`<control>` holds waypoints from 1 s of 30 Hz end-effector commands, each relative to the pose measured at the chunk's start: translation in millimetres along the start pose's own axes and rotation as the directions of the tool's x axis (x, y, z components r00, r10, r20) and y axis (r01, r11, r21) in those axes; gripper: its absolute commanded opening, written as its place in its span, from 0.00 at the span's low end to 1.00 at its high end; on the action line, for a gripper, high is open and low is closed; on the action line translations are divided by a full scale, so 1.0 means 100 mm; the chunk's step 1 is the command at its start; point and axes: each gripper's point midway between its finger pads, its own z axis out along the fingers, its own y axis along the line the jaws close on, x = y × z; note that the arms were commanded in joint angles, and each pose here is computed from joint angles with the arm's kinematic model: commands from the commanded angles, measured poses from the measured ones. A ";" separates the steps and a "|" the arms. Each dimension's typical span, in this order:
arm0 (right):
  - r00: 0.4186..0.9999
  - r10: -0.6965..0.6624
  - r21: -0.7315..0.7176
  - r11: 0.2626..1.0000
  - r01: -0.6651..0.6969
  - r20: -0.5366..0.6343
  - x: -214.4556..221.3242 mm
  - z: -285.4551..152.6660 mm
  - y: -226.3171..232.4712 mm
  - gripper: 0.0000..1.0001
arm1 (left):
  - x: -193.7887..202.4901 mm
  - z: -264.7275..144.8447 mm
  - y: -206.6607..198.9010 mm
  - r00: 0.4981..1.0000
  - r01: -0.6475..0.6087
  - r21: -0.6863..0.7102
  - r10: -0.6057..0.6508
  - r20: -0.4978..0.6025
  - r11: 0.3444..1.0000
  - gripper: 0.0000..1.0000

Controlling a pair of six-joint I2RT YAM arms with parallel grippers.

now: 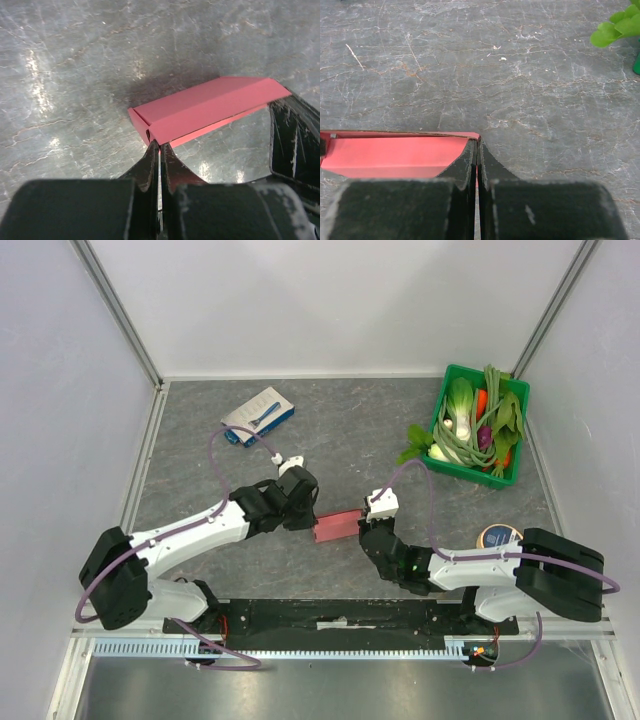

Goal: Fold the paper box

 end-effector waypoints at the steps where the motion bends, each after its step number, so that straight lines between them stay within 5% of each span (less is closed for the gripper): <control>1: 0.980 -0.080 -0.184 0.982 0.046 -0.182 0.52 -0.20 0.26 0.00 | 0.06 -0.28 -0.81 0.999 -0.012 0.430 0.026 -0.027 0.903 0.02; 6: 0.980 -0.075 -0.184 0.982 0.041 -0.185 0.54 -0.20 0.25 0.00 | 0.09 -0.41 -0.82 0.990 -0.129 0.491 0.137 0.019 0.862 0.02; 13: 0.980 -0.073 -0.184 0.982 0.038 -0.187 0.54 -0.20 0.25 0.00 | 0.04 -0.43 -0.74 0.995 -0.092 0.509 0.093 0.023 0.856 0.02; 23: 0.980 -0.071 -0.184 0.982 0.037 -0.184 0.53 -0.20 0.27 0.00 | 0.03 -0.31 -0.45 0.998 -0.027 0.414 0.004 0.057 0.910 0.02; 30: 0.981 -0.072 -0.186 0.982 0.038 -0.182 0.52 -0.20 0.26 0.00 | 0.10 -0.21 -0.18 0.994 -0.080 0.340 0.049 0.100 0.937 0.02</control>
